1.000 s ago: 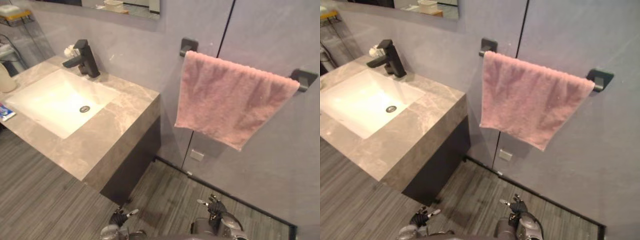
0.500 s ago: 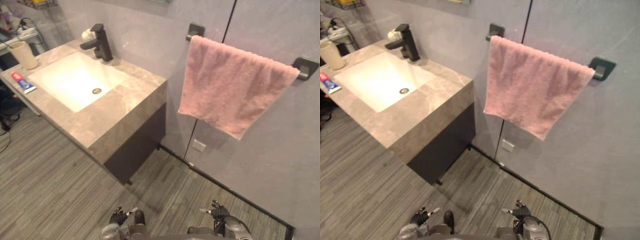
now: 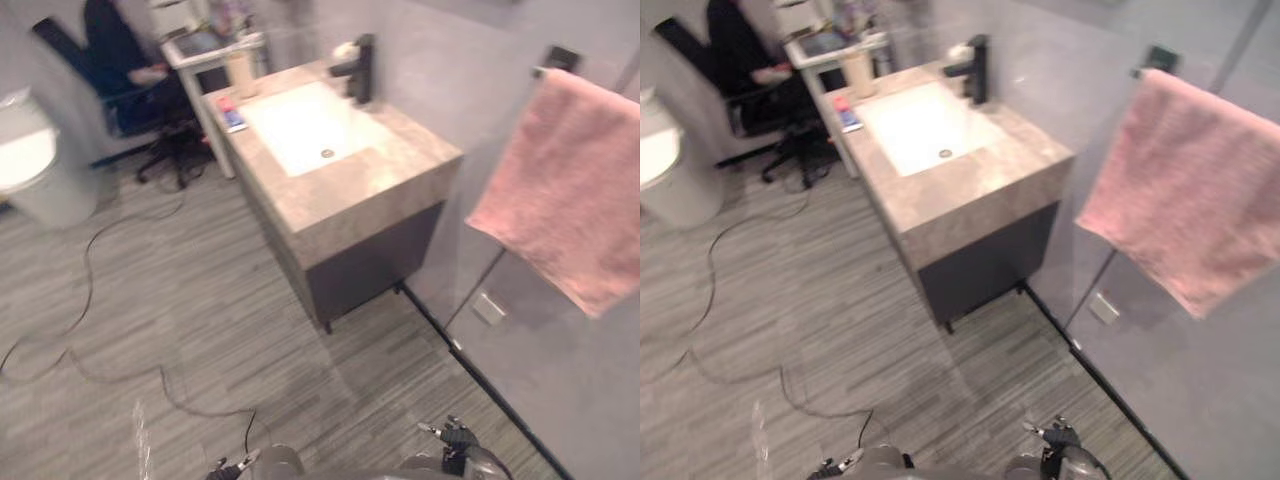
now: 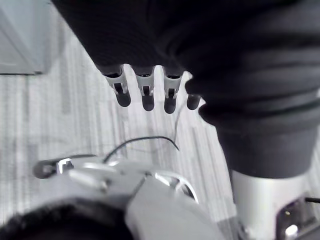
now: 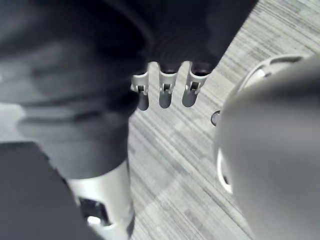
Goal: Organize washtable
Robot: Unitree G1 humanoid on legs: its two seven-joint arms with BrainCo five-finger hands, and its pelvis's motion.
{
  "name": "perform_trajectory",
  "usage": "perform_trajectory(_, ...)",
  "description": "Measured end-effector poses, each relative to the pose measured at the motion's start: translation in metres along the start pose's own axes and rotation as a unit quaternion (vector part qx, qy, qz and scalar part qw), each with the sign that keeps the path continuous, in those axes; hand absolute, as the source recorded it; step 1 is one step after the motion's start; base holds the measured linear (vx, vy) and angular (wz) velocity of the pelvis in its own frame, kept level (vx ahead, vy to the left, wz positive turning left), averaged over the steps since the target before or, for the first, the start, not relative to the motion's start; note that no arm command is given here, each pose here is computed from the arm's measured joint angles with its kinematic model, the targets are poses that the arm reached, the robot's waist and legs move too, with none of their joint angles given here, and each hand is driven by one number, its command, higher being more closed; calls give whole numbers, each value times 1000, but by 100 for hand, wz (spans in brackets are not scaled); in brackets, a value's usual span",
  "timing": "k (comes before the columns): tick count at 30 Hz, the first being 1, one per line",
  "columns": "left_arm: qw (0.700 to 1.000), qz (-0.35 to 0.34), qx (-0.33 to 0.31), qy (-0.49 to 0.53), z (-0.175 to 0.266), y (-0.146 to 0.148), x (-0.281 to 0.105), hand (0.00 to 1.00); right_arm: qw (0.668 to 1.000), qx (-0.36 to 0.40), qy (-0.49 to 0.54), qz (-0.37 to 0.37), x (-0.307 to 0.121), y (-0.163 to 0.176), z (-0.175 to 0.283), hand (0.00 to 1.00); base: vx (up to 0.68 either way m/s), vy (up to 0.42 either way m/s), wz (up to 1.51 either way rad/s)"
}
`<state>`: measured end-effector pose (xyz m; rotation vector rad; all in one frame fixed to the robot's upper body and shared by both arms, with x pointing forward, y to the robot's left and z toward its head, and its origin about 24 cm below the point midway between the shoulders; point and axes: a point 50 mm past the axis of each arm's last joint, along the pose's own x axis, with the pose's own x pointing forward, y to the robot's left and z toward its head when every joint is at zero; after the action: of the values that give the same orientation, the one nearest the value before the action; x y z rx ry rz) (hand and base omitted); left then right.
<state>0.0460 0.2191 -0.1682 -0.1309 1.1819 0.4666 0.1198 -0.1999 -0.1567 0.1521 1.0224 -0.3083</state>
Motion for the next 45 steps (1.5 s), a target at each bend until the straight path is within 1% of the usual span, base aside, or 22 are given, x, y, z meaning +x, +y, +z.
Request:
perform_trajectory(1, 1000, 6, 4, -4, 4, 4, 1, 0, 1000, 4, -6, 8, 0, 6, 1, 0, -174, -5, 60)
perform_trajectory(2, 1000, 1, 4, -4, 5, 0, 1, 0, 1000, 5, -12, 9, 1, 7, 6, 0, -151, 136, 84)
perform_trajectory(3, 1000, -20, 12, -19, 16, -15, 3, 0, 1000, 4, -10, -1, 3, 0, 11, 0, -36, 171, 88)
perform_trajectory(4, 999, -29, 22, -29, 23, -21, 4, 0, 1000, 6, -8, -1, 3, 1, 10, 0, -47, 217, 111)
perform_trajectory(5, 997, -42, 48, -47, 34, -28, 5, 0, 1000, 16, 1, 2, 3, 5, 5, 0, -35, 116, 78)
perform_trajectory(8, 993, -59, 82, -64, 40, -37, 4, 0, 999, 36, 5, -3, 2, 4, 1, 0, -67, 83, 32)
perform_trajectory(10, 991, -65, 94, -74, 43, -41, 3, 0, 999, 40, 10, -7, 1, 3, -1, 0, -78, 65, 22)
perform_trajectory(16, 987, -67, 119, -84, 44, -42, 3, 0, 999, 44, 12, 1, 1, 11, -3, 0, -89, 46, 8)
perform_trajectory(19, 985, -68, 132, -90, 47, -43, 3, 0, 999, 32, 12, 10, 1, 17, -4, 0, -67, 37, -4)
perform_trajectory(25, 982, -60, 156, -90, 49, -38, 4, 0, 999, 24, 12, 18, 0, 20, -6, 0, -3, -42, 17)
perform_trajectory(31, 979, -61, 173, -92, 57, -40, 6, 0, 999, -10, -2, 43, 1, 33, 4, 0, 16, -92, -3)
perform_trajectory(33, 978, -58, 176, -91, 58, -39, 6, 0, 999, -15, -1, 43, 1, 33, 3, 0, 2, -64, -3)
perform_trajectory(38, 981, -66, 158, -85, 54, -45, 5, 0, 999, -34, -2, 31, 2, 21, 4, 0, -52, -49, -2)
perform_trajectory(45, 980, -68, 174, -73, 48, -44, 6, 0, 998, -51, 24, 24, -1, 16, -12, 0, 2, 31, 21)
